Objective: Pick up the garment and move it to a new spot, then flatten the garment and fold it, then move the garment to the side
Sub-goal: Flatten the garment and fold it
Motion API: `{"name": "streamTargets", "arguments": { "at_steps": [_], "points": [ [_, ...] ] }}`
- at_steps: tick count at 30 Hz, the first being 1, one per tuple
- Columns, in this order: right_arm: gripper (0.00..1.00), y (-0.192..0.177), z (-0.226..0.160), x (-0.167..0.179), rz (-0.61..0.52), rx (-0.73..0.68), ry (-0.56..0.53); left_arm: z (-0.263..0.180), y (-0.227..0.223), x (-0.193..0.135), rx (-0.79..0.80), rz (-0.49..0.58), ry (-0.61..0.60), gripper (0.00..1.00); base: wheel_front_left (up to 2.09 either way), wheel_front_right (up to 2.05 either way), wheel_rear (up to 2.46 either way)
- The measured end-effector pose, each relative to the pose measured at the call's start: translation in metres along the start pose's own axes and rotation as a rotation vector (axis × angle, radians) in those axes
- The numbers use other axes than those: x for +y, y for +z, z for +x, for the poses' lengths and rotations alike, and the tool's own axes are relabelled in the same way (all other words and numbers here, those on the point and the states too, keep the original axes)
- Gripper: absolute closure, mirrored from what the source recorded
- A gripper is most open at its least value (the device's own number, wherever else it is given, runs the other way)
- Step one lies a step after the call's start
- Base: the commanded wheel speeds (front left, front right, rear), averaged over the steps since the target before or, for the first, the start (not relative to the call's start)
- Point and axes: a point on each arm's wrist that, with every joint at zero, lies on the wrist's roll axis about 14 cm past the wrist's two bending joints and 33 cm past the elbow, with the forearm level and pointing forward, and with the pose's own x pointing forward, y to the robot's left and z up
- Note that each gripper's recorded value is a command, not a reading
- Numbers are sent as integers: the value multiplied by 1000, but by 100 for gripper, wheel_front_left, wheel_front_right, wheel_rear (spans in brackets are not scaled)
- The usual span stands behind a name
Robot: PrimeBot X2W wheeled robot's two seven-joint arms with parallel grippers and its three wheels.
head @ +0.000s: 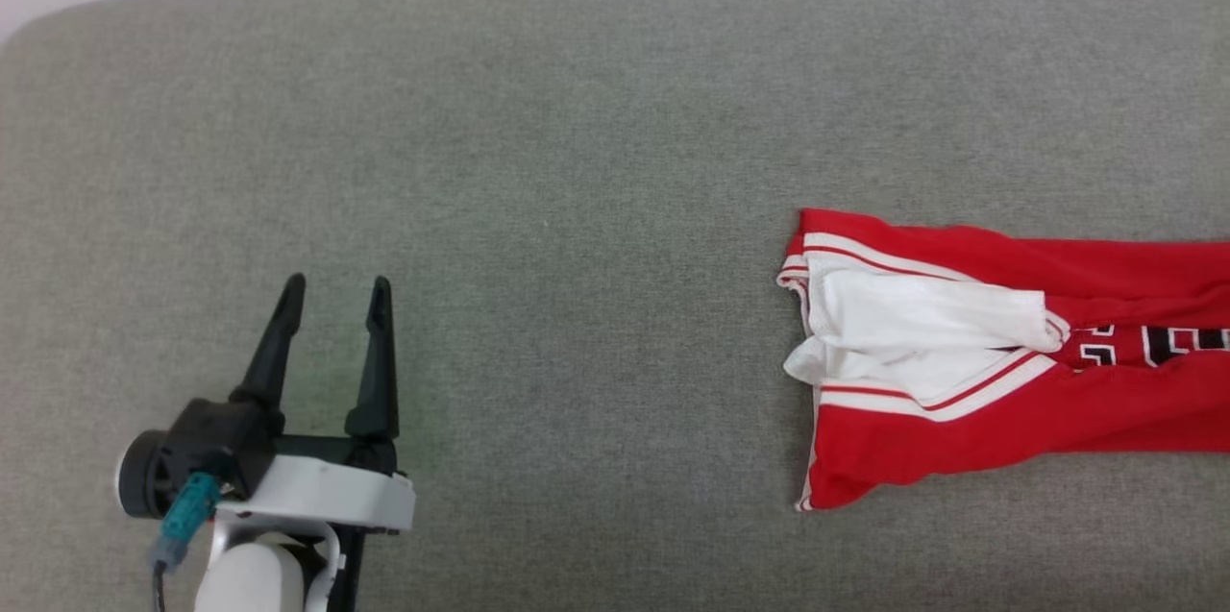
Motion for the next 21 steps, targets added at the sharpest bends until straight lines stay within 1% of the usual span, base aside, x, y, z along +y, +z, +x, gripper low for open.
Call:
{"name": "streamTargets", "arguments": {
  "at_steps": [3, 7, 11, 15, 21],
  "points": [
    [100, -4, -1, 9, -15, 15, 22, -1, 1, -3, -1, -7, -4, 0, 0, 0, 0],
    [100, -8, -7, 43, -79, 14, 112, -8, 2, -2, -1, -40, 15, 0, 0, 0, 0],
    [100, -19, -22, 99, -144, 18, 273, -18, 3, -4, 1, -48, 15, 0, 0, 0, 0],
    [100, -32, -51, 162, -217, 27, 462, -25, 6, -6, -3, -64, 17, 0, 0, 0, 0],
    [100, -67, -92, 238, -323, 93, 703, -34, 11, -3, -16, -84, 34, 0, 0, 0, 0]
  ]
}}
